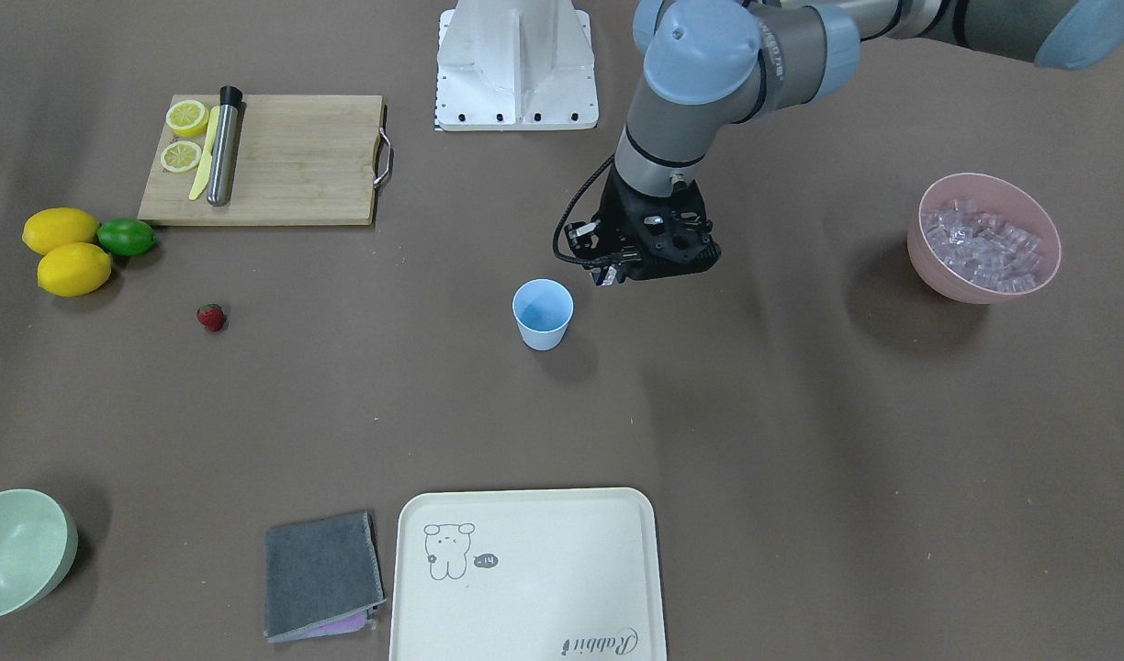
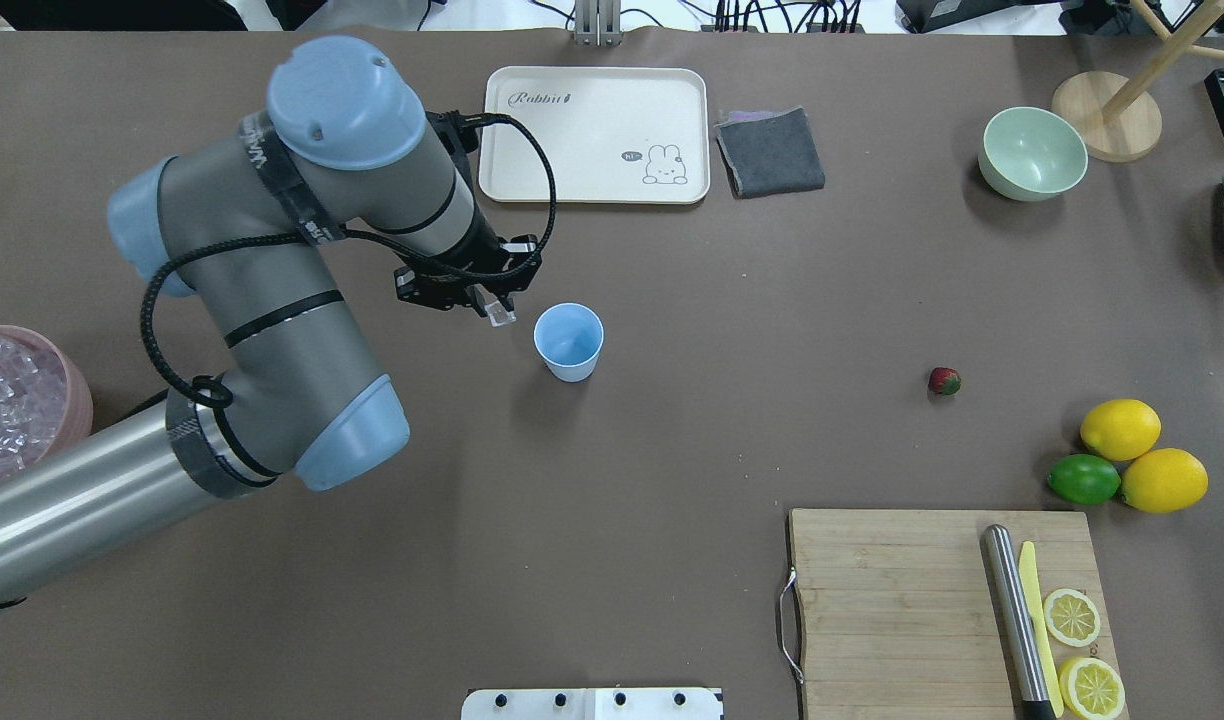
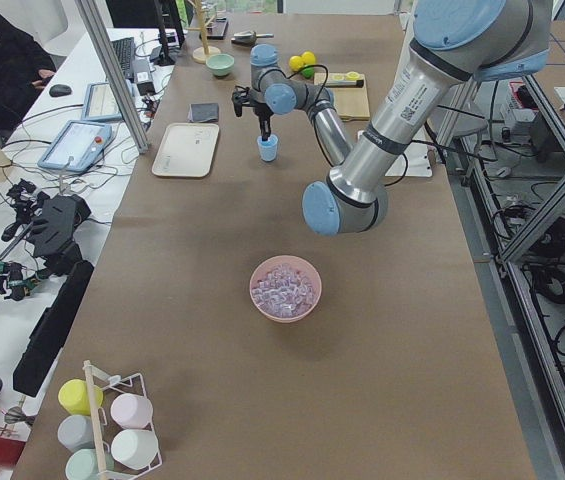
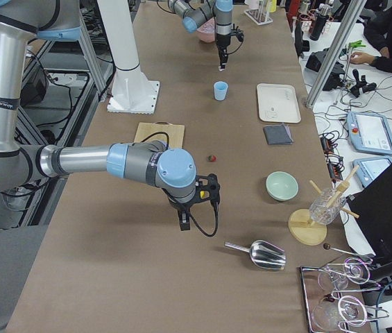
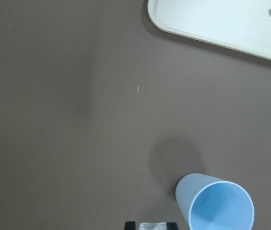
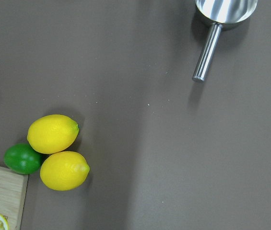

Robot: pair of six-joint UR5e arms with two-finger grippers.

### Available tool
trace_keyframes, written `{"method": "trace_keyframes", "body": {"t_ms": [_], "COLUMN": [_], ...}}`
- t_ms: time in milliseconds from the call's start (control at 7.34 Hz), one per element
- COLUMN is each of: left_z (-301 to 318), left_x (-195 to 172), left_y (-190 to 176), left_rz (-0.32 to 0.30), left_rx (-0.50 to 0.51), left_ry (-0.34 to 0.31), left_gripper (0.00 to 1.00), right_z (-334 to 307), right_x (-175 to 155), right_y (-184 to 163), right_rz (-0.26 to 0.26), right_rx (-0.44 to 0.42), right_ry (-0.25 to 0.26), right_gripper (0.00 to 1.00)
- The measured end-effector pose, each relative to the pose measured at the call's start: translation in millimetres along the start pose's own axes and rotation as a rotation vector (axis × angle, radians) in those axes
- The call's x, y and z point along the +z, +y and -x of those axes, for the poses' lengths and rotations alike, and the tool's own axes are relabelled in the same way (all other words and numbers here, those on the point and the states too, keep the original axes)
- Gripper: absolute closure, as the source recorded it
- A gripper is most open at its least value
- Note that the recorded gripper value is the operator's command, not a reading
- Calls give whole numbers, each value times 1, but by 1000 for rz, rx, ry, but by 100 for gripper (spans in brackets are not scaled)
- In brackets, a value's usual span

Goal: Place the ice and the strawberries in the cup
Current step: 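Carry the ice cube with the left gripper over the light-blue cup, then open the left gripper to drop the ice cube into the cup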

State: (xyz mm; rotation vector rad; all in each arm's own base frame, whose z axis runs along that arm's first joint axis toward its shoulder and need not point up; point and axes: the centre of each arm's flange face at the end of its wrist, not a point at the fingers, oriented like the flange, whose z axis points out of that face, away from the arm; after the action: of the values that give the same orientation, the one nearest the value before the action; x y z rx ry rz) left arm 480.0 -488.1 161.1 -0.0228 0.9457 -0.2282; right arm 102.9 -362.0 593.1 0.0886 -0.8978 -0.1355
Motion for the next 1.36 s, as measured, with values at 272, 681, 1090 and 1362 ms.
{"method": "trace_keyframes", "body": {"t_ms": [272, 681, 1090, 1362], "left_z": [-23, -40, -42, -28], "left_x": [24, 48, 49, 35], "left_y": [-4, 4, 9, -2], "left_rz": [-17, -17, -35, -55], "left_rx": [-2, 16, 47, 114], "left_ry": [18, 19, 20, 27], "left_gripper": [100, 30, 10, 10], "right_z": [22, 28, 28, 28], "right_x": [2, 5, 6, 6], "right_y": [-12, -17, -16, -16], "right_rz": [-2, -5, -3, -3], "right_rx": [-3, -4, -1, 0], "right_ry": [6, 8, 7, 7], "right_gripper": [0, 0, 0, 0]}}
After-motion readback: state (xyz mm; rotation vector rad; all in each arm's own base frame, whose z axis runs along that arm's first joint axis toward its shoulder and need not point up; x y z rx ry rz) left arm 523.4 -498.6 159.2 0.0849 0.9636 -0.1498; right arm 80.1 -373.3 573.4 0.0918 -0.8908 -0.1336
